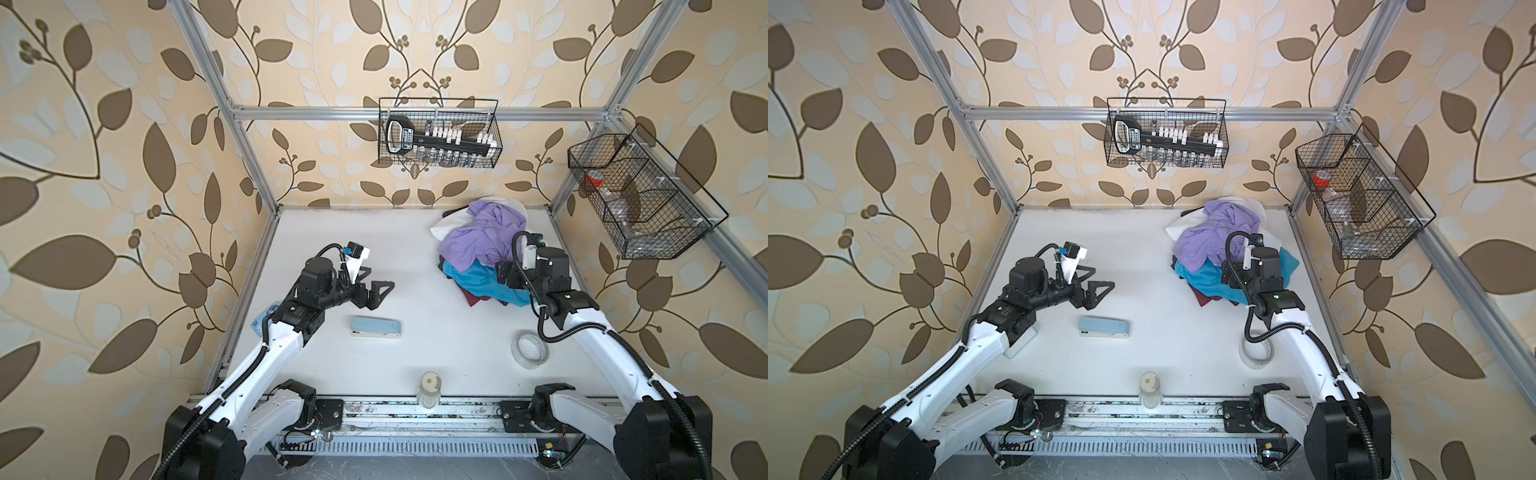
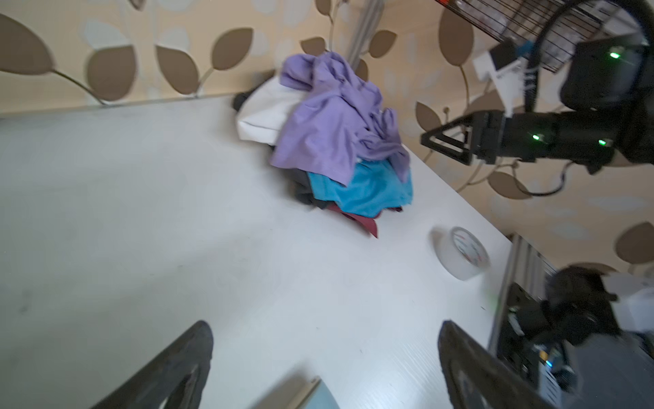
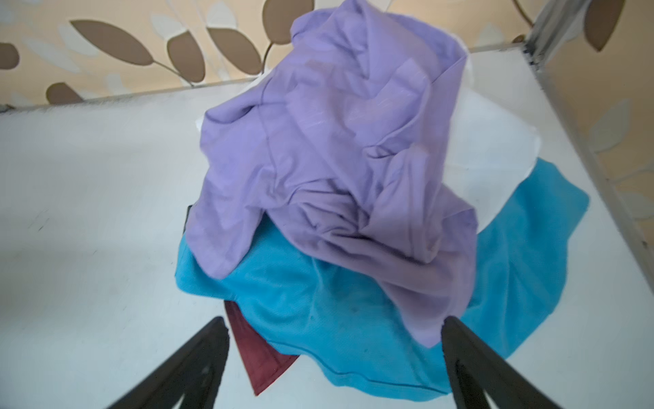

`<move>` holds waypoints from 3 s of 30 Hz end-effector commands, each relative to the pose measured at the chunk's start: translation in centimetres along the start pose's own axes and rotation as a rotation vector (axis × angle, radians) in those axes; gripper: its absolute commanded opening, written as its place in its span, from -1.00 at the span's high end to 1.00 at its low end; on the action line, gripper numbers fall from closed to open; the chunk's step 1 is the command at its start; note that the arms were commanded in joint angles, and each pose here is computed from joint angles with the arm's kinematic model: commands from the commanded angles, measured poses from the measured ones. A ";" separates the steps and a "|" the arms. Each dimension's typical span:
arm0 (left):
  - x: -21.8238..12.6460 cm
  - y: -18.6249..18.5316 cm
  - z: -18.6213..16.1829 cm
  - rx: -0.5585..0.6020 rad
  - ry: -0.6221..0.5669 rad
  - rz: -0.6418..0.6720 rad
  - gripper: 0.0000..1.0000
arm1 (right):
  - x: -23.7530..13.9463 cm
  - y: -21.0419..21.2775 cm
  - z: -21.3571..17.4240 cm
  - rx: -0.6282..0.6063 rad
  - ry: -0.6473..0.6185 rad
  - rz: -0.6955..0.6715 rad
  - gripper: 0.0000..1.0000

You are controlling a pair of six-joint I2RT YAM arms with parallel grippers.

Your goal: Pick out a specific cloth from the pile

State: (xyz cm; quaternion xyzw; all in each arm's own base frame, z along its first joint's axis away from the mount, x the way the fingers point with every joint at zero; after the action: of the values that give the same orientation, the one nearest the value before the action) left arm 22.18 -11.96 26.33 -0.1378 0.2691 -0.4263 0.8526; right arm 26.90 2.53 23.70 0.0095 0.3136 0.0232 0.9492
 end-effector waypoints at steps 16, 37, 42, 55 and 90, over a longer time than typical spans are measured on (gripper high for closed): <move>0.7 -4.1 -1.6 0.155 0.196 -0.181 -0.98 | 6.9 1.7 -4.8 0.021 0.323 0.030 -0.22; 0.8 -4.2 -1.9 0.169 0.205 -0.159 -0.98 | 7.1 1.8 -4.6 0.037 0.303 -0.023 0.52; 0.7 -4.3 -2.0 0.172 0.205 -0.159 -0.98 | 6.8 1.7 -4.3 0.040 0.299 -0.027 0.61; 0.7 -4.4 -2.1 0.179 0.206 -0.157 -0.98 | 5.9 1.6 -3.6 0.044 0.265 -0.040 0.83; 0.5 -4.8 -2.2 0.205 0.200 -0.148 -0.98 | -0.3 1.5 3.8 0.010 0.020 -0.068 1.00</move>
State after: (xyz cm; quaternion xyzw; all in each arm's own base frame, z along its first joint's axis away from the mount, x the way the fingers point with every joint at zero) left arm 18.39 -15.22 25.52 -0.0381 0.3208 -0.5182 0.7919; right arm 28.44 3.45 27.35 0.0069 0.3123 -0.0311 0.9494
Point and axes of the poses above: each gripper's point midway between its finger pads, its own x axis out along the fingers, its own y axis along the line the jaws close on, z = x × y, the point moved 10 cm from there along -x, back along the fingers, and after that the axes turned 6 degrees about -x, right-handed, at the moved point
